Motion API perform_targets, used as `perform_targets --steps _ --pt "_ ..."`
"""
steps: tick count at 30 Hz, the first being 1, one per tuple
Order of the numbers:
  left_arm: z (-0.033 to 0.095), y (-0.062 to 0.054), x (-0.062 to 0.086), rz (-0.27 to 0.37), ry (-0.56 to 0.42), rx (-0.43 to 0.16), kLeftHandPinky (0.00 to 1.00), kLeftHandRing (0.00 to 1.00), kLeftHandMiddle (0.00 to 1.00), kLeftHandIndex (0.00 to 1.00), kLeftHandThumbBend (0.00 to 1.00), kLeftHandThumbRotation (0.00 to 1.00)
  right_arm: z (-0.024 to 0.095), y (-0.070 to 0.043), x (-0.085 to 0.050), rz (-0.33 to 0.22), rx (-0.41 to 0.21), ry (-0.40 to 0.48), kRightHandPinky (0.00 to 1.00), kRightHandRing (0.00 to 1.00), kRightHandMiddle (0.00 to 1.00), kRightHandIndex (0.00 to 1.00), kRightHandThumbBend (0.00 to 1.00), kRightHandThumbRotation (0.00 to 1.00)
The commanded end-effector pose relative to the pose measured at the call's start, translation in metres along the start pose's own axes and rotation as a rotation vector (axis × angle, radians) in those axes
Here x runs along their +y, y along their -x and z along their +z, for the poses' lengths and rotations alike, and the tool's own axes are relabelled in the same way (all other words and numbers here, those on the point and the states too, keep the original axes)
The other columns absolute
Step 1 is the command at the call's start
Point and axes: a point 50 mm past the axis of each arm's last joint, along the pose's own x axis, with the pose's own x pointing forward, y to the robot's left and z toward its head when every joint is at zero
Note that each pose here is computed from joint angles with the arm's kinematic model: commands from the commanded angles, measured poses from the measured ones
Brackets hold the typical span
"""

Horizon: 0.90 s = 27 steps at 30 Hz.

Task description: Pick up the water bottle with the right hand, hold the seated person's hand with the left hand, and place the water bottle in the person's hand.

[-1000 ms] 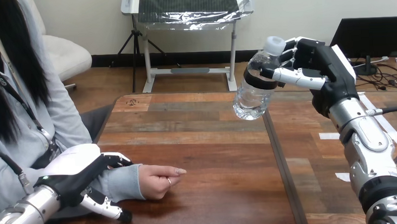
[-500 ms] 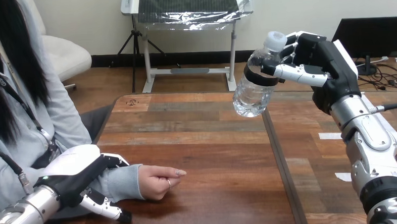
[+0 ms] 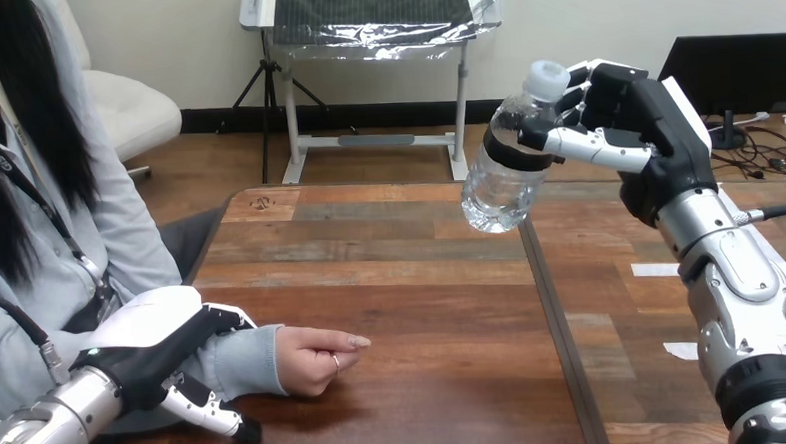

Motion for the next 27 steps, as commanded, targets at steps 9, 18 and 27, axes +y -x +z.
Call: perform_targets --steps 9,18,27 --pt "0.0072 -0.0076 0.0122 0.054 0.029 -0.063 0.45 0.50 0.56 0.66 1.00 0.14 0.0292 -0.0112 -0.0025 0.010 -0.129 -0.019 0.22 0.30 0.38 0.41 0.66 0.00" --pt "0.0099 -0.0066 0.0136 0.080 0.039 -0.083 0.39 0.43 0.49 0.59 0.99 0.03 0.0292 -0.0107 -0.0020 0.016 -0.133 -0.032 0.22 0.30 0.38 0.41 0.65 0.00" --pt "0.0125 -0.0055 0.0159 0.108 0.038 -0.107 0.32 0.37 0.43 0.44 0.95 0.00 0.0278 -0.0099 0.0001 0.020 -0.128 -0.023 0.22 0.29 0.38 0.41 0.64 0.00"
